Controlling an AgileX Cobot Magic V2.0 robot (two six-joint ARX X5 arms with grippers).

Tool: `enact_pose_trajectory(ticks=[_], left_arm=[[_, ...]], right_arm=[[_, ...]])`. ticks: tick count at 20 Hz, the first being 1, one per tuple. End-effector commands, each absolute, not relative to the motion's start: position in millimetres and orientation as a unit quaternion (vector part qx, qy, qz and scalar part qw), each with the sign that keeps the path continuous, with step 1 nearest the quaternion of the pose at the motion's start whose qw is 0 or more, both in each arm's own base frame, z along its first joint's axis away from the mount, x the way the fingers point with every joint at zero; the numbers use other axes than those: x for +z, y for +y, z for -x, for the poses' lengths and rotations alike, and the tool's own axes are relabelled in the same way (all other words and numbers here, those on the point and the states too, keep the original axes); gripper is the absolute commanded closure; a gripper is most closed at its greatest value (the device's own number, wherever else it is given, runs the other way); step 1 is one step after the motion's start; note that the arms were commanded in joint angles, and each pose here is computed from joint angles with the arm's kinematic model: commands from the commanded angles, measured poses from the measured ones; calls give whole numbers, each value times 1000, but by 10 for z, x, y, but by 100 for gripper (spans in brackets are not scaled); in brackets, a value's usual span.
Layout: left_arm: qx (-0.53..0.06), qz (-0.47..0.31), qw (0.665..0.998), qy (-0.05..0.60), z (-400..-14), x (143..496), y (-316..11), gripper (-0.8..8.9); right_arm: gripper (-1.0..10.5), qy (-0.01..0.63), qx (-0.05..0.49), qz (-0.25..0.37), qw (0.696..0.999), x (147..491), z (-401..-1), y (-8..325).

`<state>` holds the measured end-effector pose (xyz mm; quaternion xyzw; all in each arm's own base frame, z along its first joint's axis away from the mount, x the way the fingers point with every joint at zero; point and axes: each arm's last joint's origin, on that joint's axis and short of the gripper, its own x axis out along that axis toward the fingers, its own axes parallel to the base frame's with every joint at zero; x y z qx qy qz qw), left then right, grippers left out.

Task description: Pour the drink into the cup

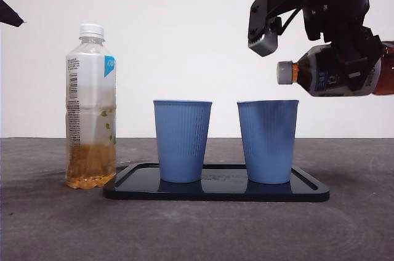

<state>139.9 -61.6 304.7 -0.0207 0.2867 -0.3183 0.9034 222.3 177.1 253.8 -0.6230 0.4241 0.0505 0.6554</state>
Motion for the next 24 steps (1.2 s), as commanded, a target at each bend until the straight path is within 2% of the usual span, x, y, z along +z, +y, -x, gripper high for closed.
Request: enact_pose_trajectory(ticks=[1,7,13,18,22,24], left_arm=[[-323,17,906,274,-1410,3112,-628,314],[-324,16,906,274,-1410,3112,-628,314],[-323,18,906,274,-1410,3112,-628,314],[-323,18,906,274,-1409,3113,-628,314],[-323,18,906,274,-1410,3113,-628,314],[-323,18,906,274,-1410,3113,-628,315]], right_arm=[[744,400,22,658,637,2618,-2253,1829],[744,394,16,656,643,2622,-2237,1854],[744,399,-7,600,693,2642,-2216,1833],[745,408,18,459,789,2864,-2217,1639],[745,394,56,301,866,3124,-2219,1378],[745,373,64,239,894,3223,-2226,1244]])
